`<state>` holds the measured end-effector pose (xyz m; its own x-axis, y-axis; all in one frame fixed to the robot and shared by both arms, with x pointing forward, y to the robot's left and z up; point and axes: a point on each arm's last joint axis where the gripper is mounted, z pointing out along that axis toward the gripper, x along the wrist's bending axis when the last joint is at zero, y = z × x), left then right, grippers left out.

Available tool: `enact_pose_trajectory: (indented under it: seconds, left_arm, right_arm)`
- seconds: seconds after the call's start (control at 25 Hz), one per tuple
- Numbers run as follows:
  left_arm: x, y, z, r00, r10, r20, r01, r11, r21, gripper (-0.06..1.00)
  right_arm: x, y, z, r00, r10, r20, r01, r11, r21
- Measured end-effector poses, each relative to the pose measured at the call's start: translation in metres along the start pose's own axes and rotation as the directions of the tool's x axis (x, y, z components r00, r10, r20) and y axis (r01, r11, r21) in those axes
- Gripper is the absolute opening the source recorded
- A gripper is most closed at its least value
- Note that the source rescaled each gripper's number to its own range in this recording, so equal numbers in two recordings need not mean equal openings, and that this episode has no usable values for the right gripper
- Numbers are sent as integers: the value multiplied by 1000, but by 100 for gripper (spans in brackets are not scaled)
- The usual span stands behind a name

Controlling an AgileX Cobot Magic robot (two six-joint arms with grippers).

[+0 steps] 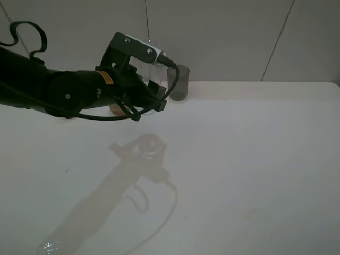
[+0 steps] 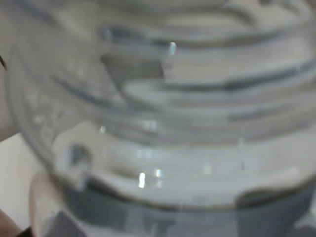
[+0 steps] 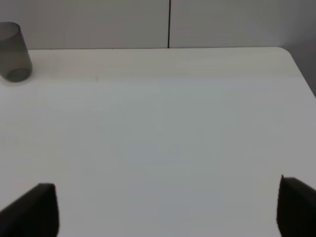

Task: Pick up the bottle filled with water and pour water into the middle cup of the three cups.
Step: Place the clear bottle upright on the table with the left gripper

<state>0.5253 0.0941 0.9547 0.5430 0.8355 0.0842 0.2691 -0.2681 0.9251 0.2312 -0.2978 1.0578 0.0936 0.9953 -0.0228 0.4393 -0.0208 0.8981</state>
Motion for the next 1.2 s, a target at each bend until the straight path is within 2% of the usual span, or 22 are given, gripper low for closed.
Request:
enact_pose_trajectory:
  seconds: [0.2,0.52,0.8,1.2]
  left_arm:
    - [-4,-24,-7,997,-75,32,78,993,-85,1]
    - [-21,-72,10,987,2,163,11,997,-75,1]
    - [-24,-100,19,984,-1,180,3,1000,-8,1]
    - [-27,-101,19,978,19,208,-17,1000,-10,1]
  right_arm:
    - [0,0,0,1000,0,0,0,1000,0]
    - [0,0,0,1000,0,0,0,1000,0]
    - [0,0,0,1000,0,0,0,1000,0]
    - [0,0,0,1000,0,0,0,1000,0]
